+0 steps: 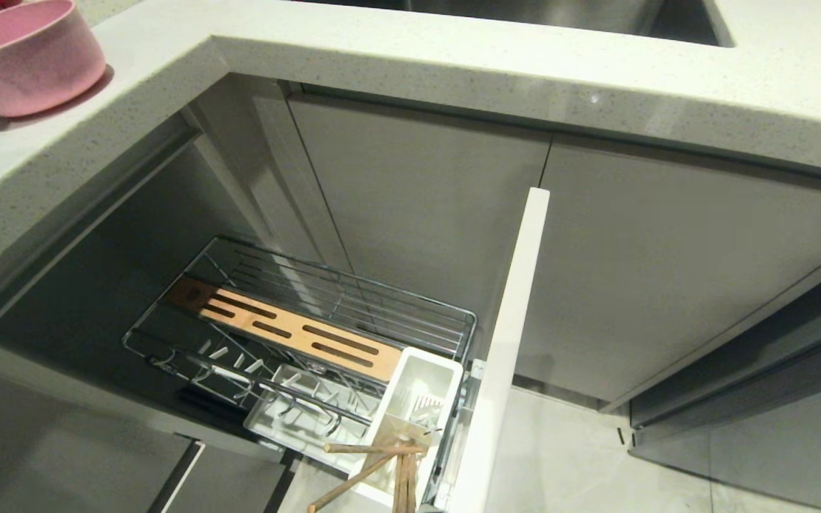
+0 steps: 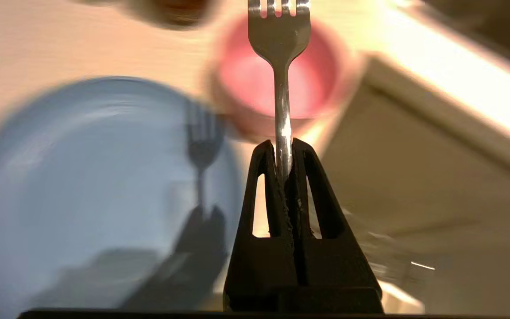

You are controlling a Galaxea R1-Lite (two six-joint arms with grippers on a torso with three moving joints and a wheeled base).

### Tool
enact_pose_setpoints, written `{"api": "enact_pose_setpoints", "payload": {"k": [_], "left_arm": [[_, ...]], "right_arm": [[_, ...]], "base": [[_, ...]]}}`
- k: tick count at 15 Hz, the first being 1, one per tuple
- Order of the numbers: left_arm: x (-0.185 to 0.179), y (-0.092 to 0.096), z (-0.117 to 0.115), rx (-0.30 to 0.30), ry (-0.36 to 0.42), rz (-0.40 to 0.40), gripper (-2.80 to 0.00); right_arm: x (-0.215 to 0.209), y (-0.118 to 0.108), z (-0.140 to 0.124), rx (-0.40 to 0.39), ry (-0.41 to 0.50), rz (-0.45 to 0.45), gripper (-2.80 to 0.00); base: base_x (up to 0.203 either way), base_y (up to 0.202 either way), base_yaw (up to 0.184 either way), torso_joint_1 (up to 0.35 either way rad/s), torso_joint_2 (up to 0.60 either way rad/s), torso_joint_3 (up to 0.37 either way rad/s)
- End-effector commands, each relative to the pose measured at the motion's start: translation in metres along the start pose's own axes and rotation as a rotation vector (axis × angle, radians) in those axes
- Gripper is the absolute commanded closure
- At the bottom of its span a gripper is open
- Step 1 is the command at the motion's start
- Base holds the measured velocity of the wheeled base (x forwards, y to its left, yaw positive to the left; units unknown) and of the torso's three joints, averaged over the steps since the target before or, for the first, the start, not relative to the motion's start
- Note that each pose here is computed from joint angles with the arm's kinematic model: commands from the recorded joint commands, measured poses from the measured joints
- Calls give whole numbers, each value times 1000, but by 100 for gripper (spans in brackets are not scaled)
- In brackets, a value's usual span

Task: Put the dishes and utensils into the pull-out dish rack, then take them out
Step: Pick up the fork and place it in the cupboard

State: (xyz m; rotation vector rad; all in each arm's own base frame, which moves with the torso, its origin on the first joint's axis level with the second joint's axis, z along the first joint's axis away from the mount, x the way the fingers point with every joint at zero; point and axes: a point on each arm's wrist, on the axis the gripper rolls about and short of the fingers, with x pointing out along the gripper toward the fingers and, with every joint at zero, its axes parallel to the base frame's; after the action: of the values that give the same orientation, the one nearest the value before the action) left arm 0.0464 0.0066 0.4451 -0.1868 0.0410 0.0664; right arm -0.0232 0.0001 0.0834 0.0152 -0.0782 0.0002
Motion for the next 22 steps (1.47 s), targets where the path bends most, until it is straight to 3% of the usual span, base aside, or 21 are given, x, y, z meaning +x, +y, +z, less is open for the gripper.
{"api": "enact_pose_setpoints", "payload": {"k": [1,3,5,8,10,13,18,22], "left_arm": [[-1,-8,-3,-88,45,-185,0],[18,-13,-19,-129,168,-271,0],[38,-25,-33,-125,288,-366,0],[50,-45,-55,-78,478,-502,0],[62,-62,-72,-24,626,-544,0],[79,-81,-98,48,830,-539,0],[89,-109,-126,113,1036,-539,0],[101,-130,-150,177,1149,-408,0]], "right_arm": [[1,0,-7,0,25,0,0],[1,0,-7,0,25,0,0],[1,0,-7,0,25,0,0],[1,0,-7,0,25,0,0],[1,0,-7,0,25,0,0],[1,0,-7,0,25,0,0],[1,0,-7,-1,25,0,0],[1,0,-7,0,25,0,0]], "base": [[0,0,0,0,0,0],[0,0,0,0,0,0],[0,0,0,0,0,0],[0,0,0,0,0,0],[0,0,0,0,0,0],[0,0,0,0,0,0],[0,0,0,0,0,0],[0,0,0,0,0,0]]}}
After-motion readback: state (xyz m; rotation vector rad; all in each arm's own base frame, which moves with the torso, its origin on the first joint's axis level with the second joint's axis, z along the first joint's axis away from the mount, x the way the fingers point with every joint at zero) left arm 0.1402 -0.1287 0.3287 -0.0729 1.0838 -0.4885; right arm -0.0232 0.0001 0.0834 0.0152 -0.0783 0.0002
